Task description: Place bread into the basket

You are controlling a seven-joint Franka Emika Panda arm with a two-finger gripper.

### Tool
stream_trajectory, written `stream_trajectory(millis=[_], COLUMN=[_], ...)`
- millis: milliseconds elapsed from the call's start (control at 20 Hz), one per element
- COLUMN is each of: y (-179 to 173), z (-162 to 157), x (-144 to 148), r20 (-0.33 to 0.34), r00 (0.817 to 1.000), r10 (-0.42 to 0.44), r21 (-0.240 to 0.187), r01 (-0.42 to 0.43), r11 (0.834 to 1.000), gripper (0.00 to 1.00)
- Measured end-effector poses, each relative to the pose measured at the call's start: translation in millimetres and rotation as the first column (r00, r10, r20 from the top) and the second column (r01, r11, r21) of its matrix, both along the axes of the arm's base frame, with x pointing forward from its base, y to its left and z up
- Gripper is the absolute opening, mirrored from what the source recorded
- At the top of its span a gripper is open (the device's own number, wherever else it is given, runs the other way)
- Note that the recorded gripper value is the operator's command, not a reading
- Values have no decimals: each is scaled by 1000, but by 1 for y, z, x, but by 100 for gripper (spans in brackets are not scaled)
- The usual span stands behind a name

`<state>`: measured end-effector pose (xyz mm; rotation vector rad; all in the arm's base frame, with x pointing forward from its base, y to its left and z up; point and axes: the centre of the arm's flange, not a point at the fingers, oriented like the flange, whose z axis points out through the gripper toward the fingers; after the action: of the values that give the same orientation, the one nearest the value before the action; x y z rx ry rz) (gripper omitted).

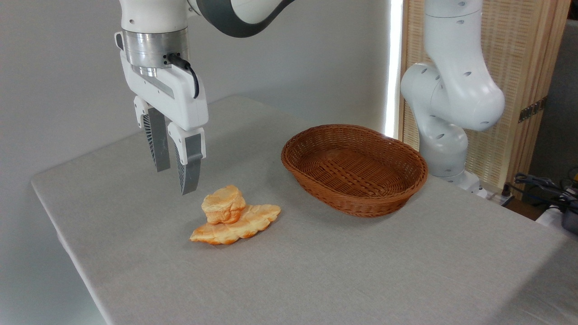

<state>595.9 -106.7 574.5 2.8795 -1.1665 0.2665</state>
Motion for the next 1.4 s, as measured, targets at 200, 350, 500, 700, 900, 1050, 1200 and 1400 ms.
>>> stream_trajectory(millis=[200,350,500,700,900,1050,1200,1400], y=[-5,-6,-6,-6,-3,-3,1,10], z=[-2,-6,-6,-5,6,11,11,11], x=[0,6,8,8,10,11,12,13], r20=[-3,23,34,36,61,72,72,72], r00=[1000,1000,999,999,998,997,997,997], r10=[-10,-8,-6,-4,3,3,10,24], r21=[0,-4,-6,-7,-11,-13,-12,-11], r01=[10,8,6,4,-2,-3,-9,-23], r11=[1000,1000,1000,1000,1000,1000,1000,1000], gripper=[100,100,100,100,100,100,100,100])
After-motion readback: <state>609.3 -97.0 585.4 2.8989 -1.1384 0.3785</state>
